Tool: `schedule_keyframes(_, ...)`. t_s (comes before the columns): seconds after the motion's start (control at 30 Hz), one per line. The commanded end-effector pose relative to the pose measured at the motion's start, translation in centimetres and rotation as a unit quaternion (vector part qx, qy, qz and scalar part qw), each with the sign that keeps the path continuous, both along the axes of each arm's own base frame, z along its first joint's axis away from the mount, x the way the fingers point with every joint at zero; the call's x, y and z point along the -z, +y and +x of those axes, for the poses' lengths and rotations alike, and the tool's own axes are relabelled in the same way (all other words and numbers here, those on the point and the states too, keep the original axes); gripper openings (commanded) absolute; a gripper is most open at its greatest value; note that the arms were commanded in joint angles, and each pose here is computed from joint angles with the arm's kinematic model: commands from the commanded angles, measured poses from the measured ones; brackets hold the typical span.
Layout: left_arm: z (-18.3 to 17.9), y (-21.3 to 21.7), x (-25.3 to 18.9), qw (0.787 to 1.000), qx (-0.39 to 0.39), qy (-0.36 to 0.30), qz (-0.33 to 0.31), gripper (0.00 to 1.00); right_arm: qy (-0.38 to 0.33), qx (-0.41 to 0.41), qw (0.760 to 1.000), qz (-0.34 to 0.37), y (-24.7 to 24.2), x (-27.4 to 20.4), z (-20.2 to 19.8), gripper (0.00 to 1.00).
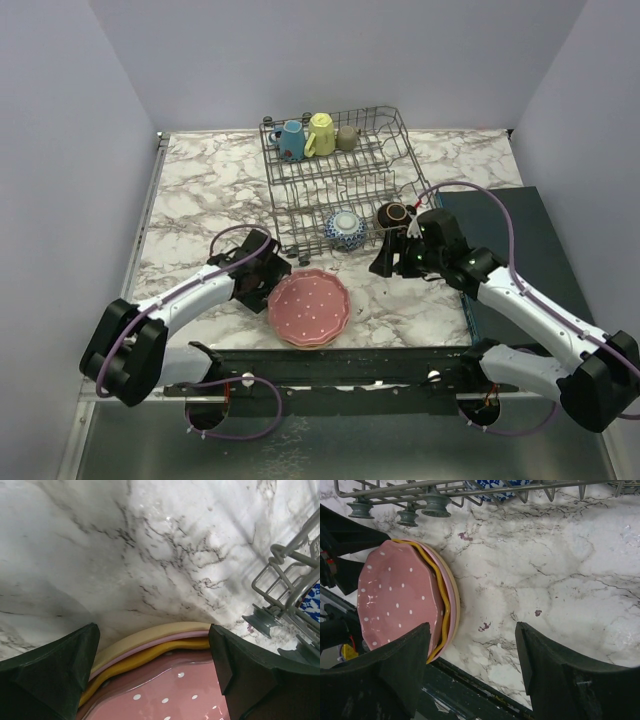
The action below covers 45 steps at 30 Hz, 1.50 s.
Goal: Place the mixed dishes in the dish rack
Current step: Move the plate to the corner of the board.
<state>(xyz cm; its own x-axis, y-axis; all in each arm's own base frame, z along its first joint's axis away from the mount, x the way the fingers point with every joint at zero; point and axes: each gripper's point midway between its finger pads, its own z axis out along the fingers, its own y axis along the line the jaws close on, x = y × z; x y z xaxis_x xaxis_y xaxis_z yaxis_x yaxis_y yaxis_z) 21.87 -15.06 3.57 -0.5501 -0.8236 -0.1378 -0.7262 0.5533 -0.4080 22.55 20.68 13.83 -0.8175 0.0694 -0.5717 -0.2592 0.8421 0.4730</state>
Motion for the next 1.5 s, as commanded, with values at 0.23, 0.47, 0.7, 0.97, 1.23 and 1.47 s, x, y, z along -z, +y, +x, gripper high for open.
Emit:
schedule_keyframes(0.23, 2.2, -4.7, 0.0, 0.999, 0.033, 0.002, 0.002, 0.99, -0.009, 0.033, 0.999, -0.021, -1.7, 0.2, -0.4, 0.76)
schedule_keyframes(0.47, 2.5, -4.8, -1.5, 0.999, 0.044, -0.025, 0.0, 0.99, -0.005, 0.029, 0.999, -0.019, -1.5, 0.3, -0.3, 0.76)
schedule_keyframes(0.7, 1.3, -3.5, -1.8, 0.998, 0.054, -0.033, 0.014, 0.99, -0.009, 0.028, 0.999, -0.029, -1.7, 0.4, -0.1, 0.76)
schedule_keyframes(0.97, -0.2, -1.2, -2.0, 0.996, 0.063, -0.041, 0.047, 0.99, -0.015, 0.029, 0.999, -0.041, -1.9, 0.2, 0.3, 0.76)
schedule_keyframes(1.23, -0.1, -0.1, -3.8, 0.99, 0.094, -0.068, 0.078, 0.99, -0.011, 0.015, 0.999, -0.04, -0.8, -0.4, 1.2, 0.76)
schedule_keyframes(1.47, -0.4, 0.5, -5.6, 0.984, 0.128, -0.086, 0.094, 0.99, -0.009, -0.01, 0.999, -0.031, 0.0, -0.7, 1.2, 0.71)
